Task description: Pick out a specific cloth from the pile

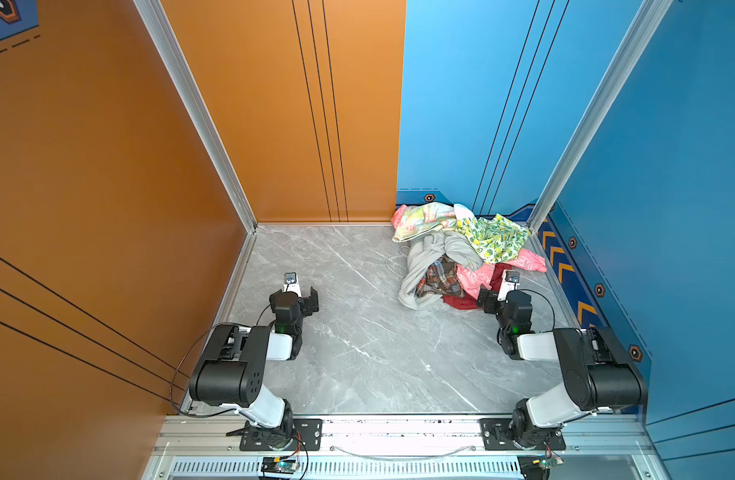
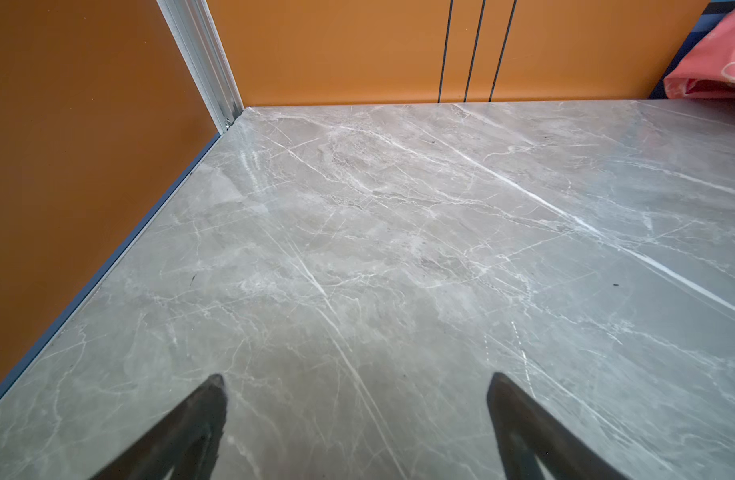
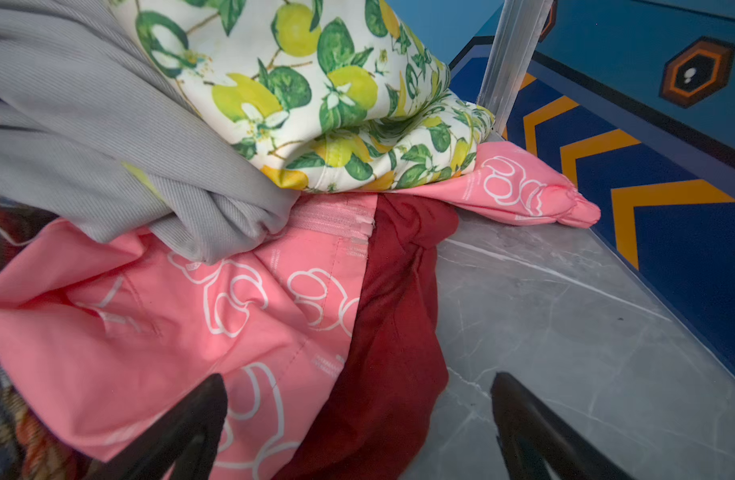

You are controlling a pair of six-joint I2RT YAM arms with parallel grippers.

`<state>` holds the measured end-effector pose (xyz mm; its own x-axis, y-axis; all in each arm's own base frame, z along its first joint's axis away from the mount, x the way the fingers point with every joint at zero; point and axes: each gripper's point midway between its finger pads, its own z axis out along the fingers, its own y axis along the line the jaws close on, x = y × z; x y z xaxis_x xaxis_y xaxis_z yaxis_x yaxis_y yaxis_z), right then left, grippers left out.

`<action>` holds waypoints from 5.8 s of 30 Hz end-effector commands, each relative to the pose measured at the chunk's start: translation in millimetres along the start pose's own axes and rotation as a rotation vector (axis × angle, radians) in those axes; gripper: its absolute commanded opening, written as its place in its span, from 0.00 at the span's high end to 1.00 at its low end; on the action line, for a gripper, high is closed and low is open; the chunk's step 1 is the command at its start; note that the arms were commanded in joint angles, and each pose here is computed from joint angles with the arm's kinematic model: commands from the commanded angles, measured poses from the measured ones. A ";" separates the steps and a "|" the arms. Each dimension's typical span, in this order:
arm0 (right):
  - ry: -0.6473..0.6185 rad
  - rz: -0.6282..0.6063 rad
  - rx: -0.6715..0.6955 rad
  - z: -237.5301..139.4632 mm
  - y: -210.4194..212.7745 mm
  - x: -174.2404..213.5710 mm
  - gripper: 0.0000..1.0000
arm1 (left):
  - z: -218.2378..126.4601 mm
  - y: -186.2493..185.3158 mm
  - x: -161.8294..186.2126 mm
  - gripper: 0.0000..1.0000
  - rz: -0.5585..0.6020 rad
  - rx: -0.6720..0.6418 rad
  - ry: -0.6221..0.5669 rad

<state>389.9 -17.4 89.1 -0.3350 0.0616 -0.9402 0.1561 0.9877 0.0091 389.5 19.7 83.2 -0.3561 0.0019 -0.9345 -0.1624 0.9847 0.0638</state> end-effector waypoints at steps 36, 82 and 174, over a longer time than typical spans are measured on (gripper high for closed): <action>-0.016 -0.031 0.006 0.7 3.2 -4.7 0.00 | 2.4 -2.9 -8.5 0.02 0.020 -0.011 -0.013; 0.194 0.319 0.016 -88.7 14.4 -93.4 0.01 | -124.3 -204.9 -127.8 0.02 -0.029 0.777 0.248; -0.484 0.718 -0.544 -68.6 48.4 -503.0 1.00 | -162.6 -276.9 -64.6 0.02 0.230 0.877 0.399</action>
<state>527.1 23.7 510.6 -0.1109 0.7404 -0.6629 -0.1856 0.6399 0.7457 307.0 -280.0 183.3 -0.6096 0.2889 -0.7382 0.6271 0.7454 -0.2262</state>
